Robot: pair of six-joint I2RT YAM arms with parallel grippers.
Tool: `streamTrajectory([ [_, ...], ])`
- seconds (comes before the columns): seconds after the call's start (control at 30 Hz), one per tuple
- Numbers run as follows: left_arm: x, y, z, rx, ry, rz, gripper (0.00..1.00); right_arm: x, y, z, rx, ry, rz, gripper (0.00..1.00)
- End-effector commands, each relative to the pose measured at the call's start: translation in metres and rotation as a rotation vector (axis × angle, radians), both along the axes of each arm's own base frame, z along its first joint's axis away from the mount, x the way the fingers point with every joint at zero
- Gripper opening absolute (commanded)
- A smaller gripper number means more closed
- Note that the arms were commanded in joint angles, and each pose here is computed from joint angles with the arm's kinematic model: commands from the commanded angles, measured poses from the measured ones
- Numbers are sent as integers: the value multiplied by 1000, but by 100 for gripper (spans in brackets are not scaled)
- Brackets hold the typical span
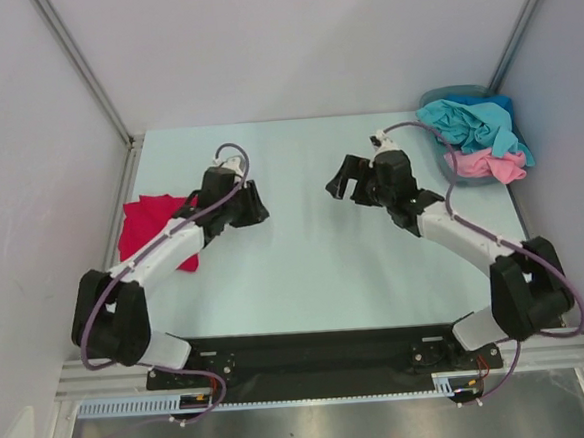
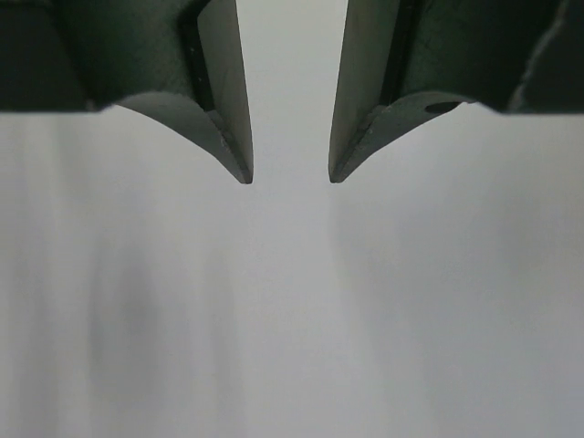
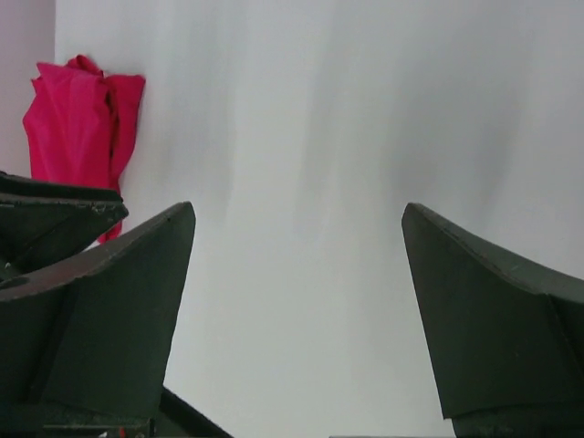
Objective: Fold and stack the t-shirts
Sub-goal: Reset both grippers
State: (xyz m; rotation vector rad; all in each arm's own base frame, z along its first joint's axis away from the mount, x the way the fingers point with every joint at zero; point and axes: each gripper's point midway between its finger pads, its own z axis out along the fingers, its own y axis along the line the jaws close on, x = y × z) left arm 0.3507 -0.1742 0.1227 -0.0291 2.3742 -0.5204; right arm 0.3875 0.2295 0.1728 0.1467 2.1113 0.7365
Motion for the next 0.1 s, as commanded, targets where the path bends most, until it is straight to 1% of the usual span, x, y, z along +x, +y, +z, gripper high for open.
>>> streamTrajectory([
  [0.0,-4,-31,28,-63,-117,-47,45,-20,-35,4,-81,-21,-79,100],
  [0.07,-9,-43,35,-31,-162,-78,45,-29,-48,7,-93,-46,-111,100],
])
